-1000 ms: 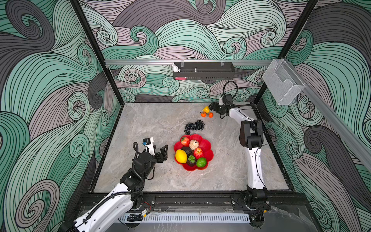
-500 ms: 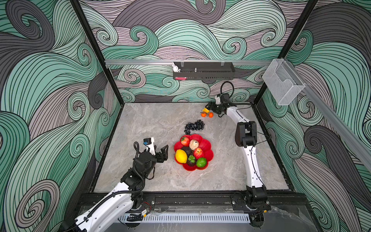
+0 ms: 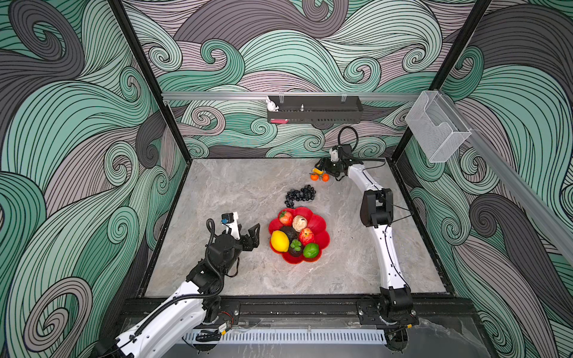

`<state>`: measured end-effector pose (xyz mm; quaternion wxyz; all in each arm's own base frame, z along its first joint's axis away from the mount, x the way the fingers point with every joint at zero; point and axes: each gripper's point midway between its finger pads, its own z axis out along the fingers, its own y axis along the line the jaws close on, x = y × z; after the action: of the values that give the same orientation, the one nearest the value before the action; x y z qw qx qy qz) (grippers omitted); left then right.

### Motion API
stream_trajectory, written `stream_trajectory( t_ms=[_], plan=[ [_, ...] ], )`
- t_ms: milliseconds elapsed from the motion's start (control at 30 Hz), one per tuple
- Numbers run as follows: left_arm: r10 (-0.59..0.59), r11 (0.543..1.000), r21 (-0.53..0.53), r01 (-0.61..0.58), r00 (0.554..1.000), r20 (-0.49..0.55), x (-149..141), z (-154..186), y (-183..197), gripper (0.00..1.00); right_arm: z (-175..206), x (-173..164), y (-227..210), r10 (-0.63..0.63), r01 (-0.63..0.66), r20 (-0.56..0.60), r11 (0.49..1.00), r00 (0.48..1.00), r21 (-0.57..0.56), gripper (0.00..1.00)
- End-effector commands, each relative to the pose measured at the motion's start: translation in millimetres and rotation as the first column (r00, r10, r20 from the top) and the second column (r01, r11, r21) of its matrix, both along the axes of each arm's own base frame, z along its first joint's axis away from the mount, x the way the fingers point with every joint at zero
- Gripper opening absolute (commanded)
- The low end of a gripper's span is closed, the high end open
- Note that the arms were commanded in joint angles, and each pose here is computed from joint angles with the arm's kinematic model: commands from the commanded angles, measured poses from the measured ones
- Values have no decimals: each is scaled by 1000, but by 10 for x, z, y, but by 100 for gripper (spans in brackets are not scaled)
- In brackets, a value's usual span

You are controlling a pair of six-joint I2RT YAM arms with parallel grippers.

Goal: Arrange fruit in a fruit bowl
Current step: Pick up the fruit from the top-center of the table.

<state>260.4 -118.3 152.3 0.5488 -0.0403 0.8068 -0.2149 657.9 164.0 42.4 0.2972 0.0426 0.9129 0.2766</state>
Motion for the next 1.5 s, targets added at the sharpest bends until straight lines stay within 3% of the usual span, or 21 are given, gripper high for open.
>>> stream_trajectory(
  t_ms=[0,633,1067,1267,1467],
  plan=[
    [6,1000,-13,-6,999,41,32,146,9,83,-160,-78,108,27,-27,-44,1000,999,-3,80],
    [4,1000,-16,-3,999,43,26,148,8,84,-98,1,25,-41,40,-31,999,999,-33,59],
    [1,1000,-15,0,999,42,28,146,0,84,265,-68,-272,-127,128,13,990,992,-58,56],
    [-18,1000,-3,18,1000,24,62,130,-54,86,437,-246,-567,-204,206,27,974,979,-93,55],
    [-41,999,6,41,999,11,81,125,-108,86,795,-478,-658,-228,233,85,971,970,-49,55]
  ],
)
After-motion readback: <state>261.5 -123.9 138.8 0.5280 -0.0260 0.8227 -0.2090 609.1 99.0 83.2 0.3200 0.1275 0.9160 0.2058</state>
